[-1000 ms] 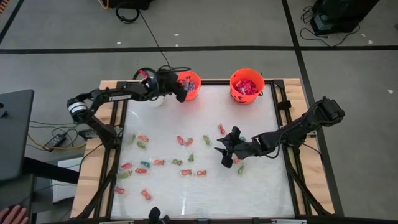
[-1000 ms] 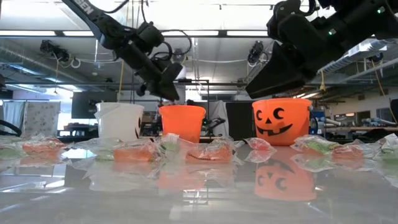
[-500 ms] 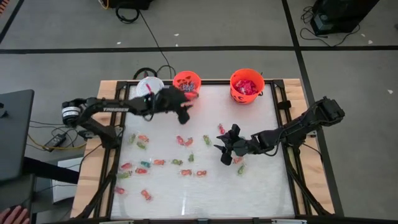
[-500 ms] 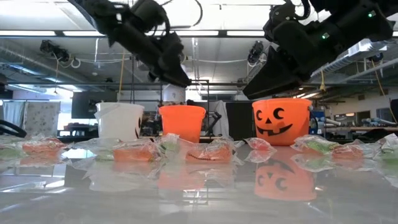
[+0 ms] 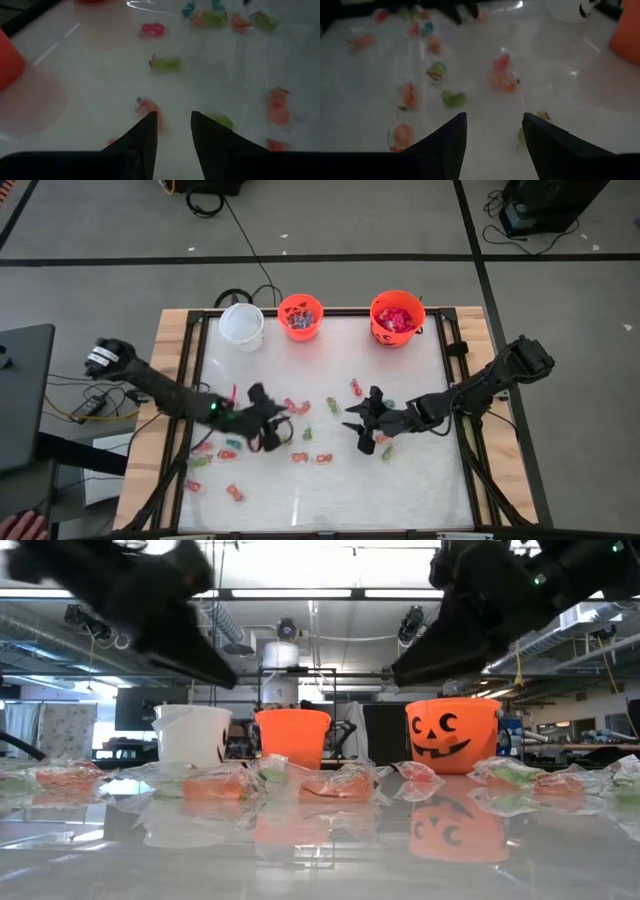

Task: Sort candy by brand, put in halloween buckets
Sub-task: Put the orange gummy into the white bucket

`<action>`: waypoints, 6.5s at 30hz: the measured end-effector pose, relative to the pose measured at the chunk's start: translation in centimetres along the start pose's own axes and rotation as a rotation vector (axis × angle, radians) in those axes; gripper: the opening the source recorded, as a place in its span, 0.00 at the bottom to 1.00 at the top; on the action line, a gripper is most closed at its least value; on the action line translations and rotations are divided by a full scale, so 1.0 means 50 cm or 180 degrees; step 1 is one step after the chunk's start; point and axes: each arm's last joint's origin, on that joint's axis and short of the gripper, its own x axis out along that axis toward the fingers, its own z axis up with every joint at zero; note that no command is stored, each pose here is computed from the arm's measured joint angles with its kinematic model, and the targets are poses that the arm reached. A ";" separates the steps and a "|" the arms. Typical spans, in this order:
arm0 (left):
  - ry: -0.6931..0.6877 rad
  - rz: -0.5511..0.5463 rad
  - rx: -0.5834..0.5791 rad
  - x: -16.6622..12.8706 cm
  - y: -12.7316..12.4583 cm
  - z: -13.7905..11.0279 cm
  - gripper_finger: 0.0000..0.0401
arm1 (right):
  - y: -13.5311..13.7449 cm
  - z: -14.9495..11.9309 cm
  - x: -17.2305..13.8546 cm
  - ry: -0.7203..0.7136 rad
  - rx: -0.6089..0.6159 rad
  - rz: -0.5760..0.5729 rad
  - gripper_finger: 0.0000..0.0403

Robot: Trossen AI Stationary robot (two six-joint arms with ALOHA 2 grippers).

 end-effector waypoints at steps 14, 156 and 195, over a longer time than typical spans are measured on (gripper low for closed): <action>-0.0166 -0.0056 0.0208 -0.082 -0.074 -0.074 0.31 | -0.023 0.067 0.012 -0.0825 -0.0182 0.0001 0.51; 0.1898 0.2085 -0.1741 -0.020 0.167 -0.126 0.33 | 0.020 0.019 -0.006 -0.0251 -0.0044 0.0445 0.51; 0.1019 0.1456 -0.0999 -0.005 0.099 -0.008 0.33 | 0.017 0.005 -0.005 -0.0046 0.0007 0.0386 0.51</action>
